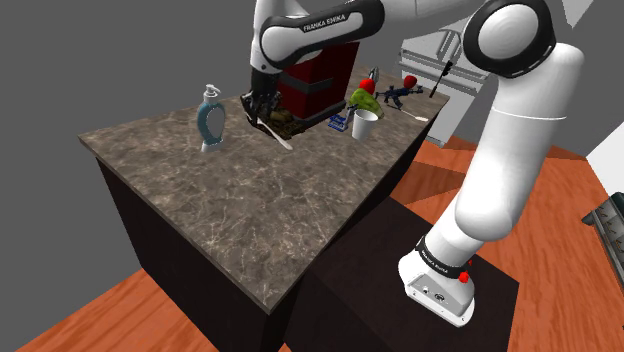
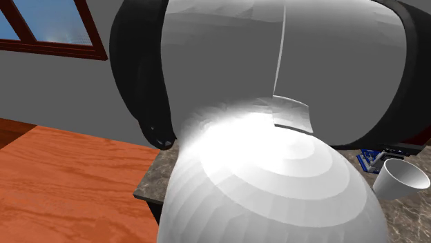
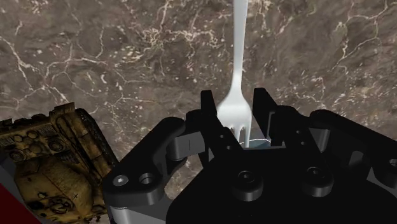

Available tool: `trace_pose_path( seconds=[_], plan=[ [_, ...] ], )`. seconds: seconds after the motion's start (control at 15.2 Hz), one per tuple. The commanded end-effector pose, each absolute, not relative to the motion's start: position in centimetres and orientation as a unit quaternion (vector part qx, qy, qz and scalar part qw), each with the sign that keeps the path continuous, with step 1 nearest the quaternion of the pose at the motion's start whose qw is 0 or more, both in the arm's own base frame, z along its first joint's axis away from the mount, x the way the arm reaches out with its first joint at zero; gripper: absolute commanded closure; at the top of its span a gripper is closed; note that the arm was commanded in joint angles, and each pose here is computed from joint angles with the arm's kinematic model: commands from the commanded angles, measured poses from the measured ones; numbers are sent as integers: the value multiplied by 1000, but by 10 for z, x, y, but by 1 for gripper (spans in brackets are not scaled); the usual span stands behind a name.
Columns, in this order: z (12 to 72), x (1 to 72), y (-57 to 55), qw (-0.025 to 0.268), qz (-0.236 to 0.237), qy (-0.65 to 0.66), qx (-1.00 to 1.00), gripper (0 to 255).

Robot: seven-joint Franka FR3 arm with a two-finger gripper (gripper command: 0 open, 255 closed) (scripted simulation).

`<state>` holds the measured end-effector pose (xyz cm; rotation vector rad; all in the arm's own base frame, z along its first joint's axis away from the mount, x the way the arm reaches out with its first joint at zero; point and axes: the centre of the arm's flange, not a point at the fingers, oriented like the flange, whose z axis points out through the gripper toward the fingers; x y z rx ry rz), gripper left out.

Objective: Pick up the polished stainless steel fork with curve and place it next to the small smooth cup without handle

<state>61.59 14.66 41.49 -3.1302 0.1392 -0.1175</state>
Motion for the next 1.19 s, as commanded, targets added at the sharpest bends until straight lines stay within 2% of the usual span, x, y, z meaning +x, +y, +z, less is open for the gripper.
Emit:
trace_pose_path(
  seconds=[0.0, 1.12],
  plan=[
    [416, 618, 121, 3, -37, 44, -998, 255],
    [417, 633, -102, 3, -37, 44, -998, 255]
  ],
)
